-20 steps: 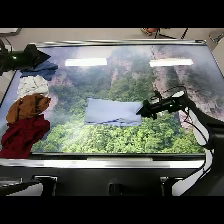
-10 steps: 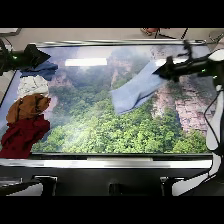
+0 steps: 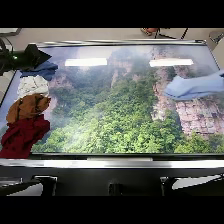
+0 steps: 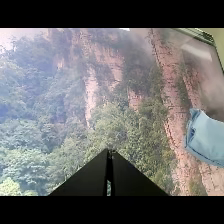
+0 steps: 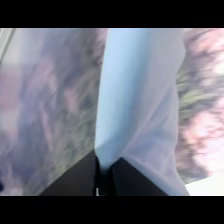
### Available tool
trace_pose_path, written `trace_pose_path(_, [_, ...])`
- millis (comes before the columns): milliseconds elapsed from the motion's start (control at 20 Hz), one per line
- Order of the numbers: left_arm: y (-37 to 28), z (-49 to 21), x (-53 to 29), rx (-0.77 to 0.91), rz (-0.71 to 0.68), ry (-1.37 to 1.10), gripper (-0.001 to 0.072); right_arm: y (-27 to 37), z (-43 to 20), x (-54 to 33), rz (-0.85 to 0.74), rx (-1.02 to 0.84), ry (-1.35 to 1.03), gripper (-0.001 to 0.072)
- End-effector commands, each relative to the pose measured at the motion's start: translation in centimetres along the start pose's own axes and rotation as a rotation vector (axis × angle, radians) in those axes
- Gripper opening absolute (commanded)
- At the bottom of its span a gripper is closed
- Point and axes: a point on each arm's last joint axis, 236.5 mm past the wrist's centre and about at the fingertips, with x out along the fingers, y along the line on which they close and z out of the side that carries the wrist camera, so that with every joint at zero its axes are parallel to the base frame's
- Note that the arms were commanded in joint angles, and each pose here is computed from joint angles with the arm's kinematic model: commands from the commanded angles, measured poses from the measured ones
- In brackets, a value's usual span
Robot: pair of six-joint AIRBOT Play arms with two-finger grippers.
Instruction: Fold the clothes and pants, and hang the long-sleeved shirts on hangers.
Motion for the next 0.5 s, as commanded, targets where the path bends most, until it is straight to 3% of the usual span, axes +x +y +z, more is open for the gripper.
trace_pose_path(0, [-0.5,-0.3,0.2,0.007,-0.008,0.008,0.0020,-11.1,1.3,-5.5,-0.225,0.154,-0.044,0.0038])
trace_pose_path(200, [-1.2,-0.7,0.5,0.014,-0.019,0.018,0.0020,-20.8,-2.9,-8.3,-0.455,0.344,0.055,0.0038])
trace_pose_path(450, [-1.8,-1.0,0.8,0.015,-0.029,0.025,0.0019,-26.7,-10.6,-9.4,-0.691,0.432,0.169,0.0038])
